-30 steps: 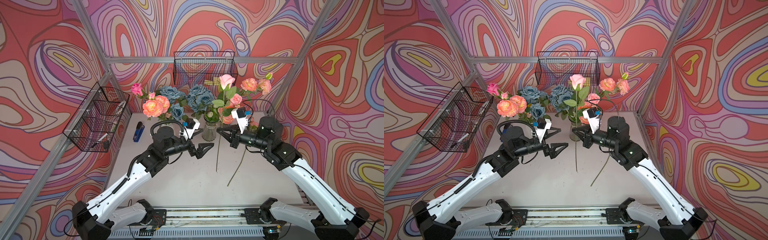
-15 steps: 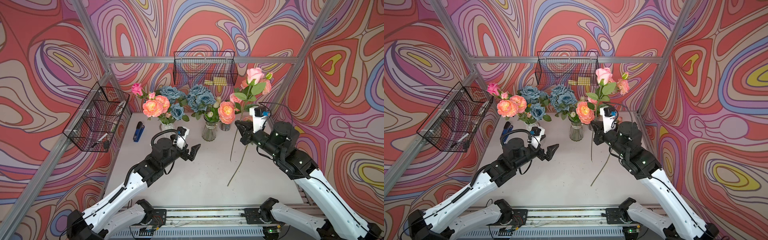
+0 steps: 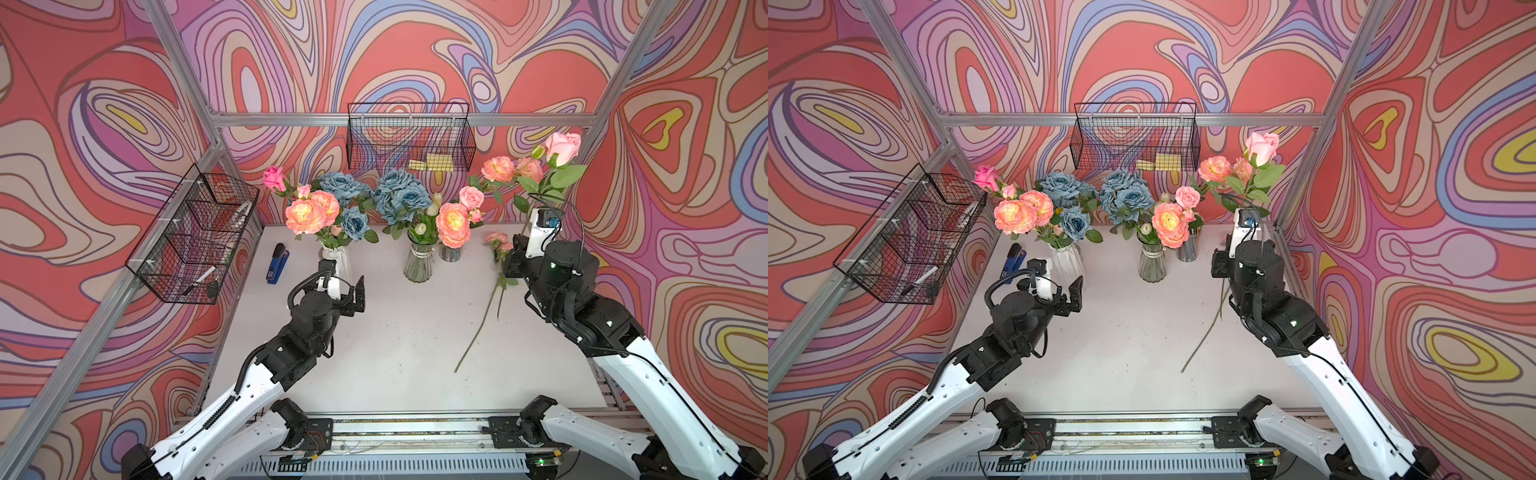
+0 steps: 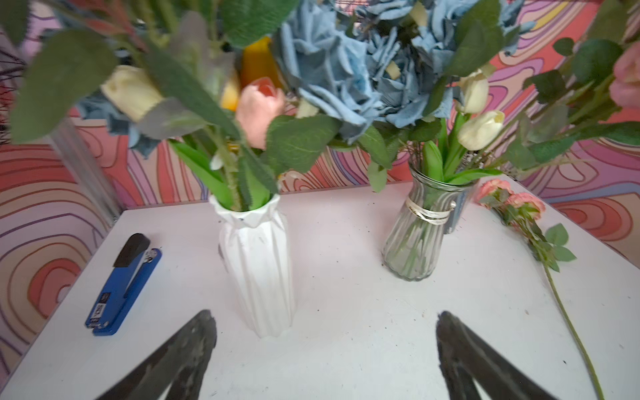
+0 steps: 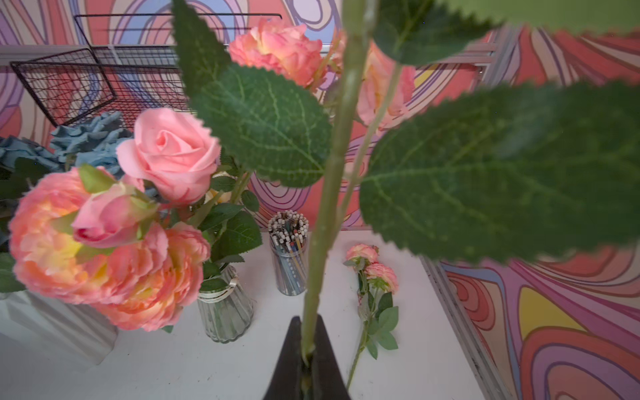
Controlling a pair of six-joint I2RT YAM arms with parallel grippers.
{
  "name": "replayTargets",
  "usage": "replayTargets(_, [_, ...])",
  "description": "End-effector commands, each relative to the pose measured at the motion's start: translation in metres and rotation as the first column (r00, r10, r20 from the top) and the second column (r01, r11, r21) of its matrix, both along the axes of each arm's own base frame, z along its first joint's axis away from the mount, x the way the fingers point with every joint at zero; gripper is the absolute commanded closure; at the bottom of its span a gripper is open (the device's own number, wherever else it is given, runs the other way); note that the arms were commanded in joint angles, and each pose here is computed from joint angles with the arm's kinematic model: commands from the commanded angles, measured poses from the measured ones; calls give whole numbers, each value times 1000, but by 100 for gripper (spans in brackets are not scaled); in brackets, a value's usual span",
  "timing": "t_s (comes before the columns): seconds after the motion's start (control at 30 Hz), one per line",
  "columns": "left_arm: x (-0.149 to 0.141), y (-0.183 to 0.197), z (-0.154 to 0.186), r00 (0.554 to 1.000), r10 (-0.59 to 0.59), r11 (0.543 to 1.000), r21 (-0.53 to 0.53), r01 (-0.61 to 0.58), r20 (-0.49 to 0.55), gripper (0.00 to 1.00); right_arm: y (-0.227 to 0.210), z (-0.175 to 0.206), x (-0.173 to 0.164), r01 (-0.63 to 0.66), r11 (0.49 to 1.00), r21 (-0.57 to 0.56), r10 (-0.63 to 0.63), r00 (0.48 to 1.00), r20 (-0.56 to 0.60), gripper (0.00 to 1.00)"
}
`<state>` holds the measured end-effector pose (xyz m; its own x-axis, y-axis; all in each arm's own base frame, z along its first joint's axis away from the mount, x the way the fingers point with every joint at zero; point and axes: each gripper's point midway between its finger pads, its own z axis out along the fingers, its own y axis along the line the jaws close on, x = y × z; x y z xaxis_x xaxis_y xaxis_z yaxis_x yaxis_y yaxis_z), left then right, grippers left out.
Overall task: Pick out pink flowers from the vase
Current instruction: Place the flower at the center of the board.
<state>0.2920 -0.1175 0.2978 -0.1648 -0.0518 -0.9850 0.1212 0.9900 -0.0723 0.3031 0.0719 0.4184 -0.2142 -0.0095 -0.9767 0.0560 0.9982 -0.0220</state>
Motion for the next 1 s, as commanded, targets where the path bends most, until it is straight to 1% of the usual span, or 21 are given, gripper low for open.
replayTargets(0.0, [0,28,9,991,129,991,-42,-127,40,0,-14,-7,0,93,995,-28,-94,994,-46,100])
replayTargets(0.1, [1,40,14,985,165,985,-69,-161,59,0,-20,-17,6,111,993,-32,-114,989,-90,100])
replayTargets(0.23, [6,48,26,981,173,980,-120,-161,93,0,-32,-34,15,122,992,22,-116,979,-168,100])
replayTargets(0.3, [10,47,30,983,153,982,-125,-140,105,0,-40,-37,16,135,989,52,-124,976,-177,100])
replayTargets(0.4, [18,39,33,984,90,991,-115,-73,150,0,-51,-42,16,158,984,78,-142,973,-181,100])
replayTargets(0.53, [27,35,34,978,49,992,-121,-25,201,6,-62,-46,17,176,976,127,-150,971,-188,100])
replayTargets(0.6, [30,39,35,973,52,992,-123,-24,224,7,-67,-49,17,183,972,146,-153,969,-191,100])
replayTargets(0.67, [33,44,32,970,67,991,-127,-38,236,4,-72,-53,18,191,967,170,-156,967,-203,100])
replayTargets(0.77, [36,53,29,963,82,987,-157,-42,257,3,-82,-61,23,195,952,236,-142,965,-221,100])
replayTargets(0.8, [36,55,32,956,75,985,-173,-27,283,3,-85,-65,25,192,946,261,-132,964,-232,100])
replayTargets(0.83, [37,55,19,958,67,984,-177,-18,279,3,-89,-69,27,197,939,281,-129,962,-242,100])
replayTargets(0.87, [37,55,19,953,53,983,-185,4,299,4,-91,-74,30,194,932,307,-115,959,-258,100])
replayTargets(0.97, [44,53,13,942,25,986,-162,32,335,4,-94,-82,37,209,919,336,-117,955,-273,100])
